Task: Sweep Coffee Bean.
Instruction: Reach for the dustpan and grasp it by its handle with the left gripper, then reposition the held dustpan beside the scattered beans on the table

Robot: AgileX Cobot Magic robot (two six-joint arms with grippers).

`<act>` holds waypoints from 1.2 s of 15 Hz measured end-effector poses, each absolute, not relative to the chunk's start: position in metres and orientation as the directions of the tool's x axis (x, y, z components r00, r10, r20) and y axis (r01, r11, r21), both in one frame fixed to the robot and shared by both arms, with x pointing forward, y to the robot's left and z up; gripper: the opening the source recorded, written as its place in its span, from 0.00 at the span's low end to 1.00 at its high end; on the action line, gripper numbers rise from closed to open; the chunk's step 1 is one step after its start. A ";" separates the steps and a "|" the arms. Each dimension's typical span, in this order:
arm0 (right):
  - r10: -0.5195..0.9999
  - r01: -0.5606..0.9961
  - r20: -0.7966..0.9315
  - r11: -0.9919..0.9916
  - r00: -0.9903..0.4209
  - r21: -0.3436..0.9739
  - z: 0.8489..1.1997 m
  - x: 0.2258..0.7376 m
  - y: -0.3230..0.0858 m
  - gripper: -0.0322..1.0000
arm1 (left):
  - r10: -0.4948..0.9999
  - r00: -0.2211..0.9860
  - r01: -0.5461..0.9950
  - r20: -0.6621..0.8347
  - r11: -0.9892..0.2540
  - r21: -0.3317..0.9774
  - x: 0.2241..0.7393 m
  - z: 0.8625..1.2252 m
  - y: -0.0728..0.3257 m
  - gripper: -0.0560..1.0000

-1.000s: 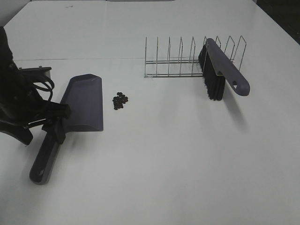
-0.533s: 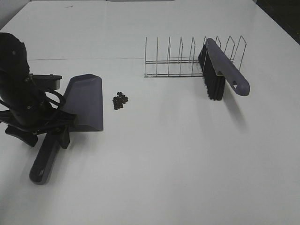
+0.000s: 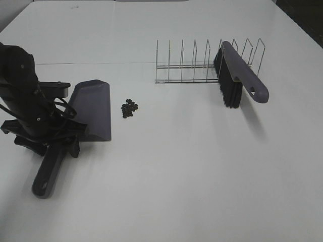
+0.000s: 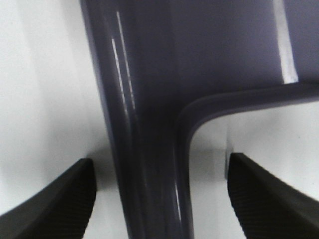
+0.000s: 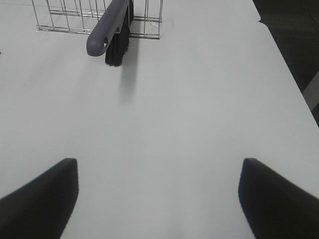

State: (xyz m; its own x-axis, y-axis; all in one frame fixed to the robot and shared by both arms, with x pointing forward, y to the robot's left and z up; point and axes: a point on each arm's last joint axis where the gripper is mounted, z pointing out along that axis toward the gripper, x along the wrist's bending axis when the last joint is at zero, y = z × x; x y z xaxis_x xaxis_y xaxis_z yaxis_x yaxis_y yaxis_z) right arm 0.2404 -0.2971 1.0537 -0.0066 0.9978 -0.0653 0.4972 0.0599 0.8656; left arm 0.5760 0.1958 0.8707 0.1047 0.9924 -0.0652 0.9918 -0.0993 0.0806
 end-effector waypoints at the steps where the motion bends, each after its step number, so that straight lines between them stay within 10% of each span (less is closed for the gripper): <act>1: 0.998 0.497 -0.065 0.060 -0.007 0.866 1.054 0.240 -0.297 0.78 | 0.992 0.108 0.991 -0.062 -0.103 0.080 0.576 0.870 0.196 0.70; 5: 0.998 0.497 -0.065 0.060 -0.007 0.866 1.054 0.240 -0.297 0.78 | 0.992 0.108 0.991 -0.058 -0.103 0.085 0.577 0.870 0.196 0.38; 18: 0.998 0.497 -0.065 0.060 -0.007 0.866 1.054 0.240 -0.297 0.78 | 0.998 0.047 0.979 -0.040 -0.038 0.201 0.577 0.913 0.201 0.38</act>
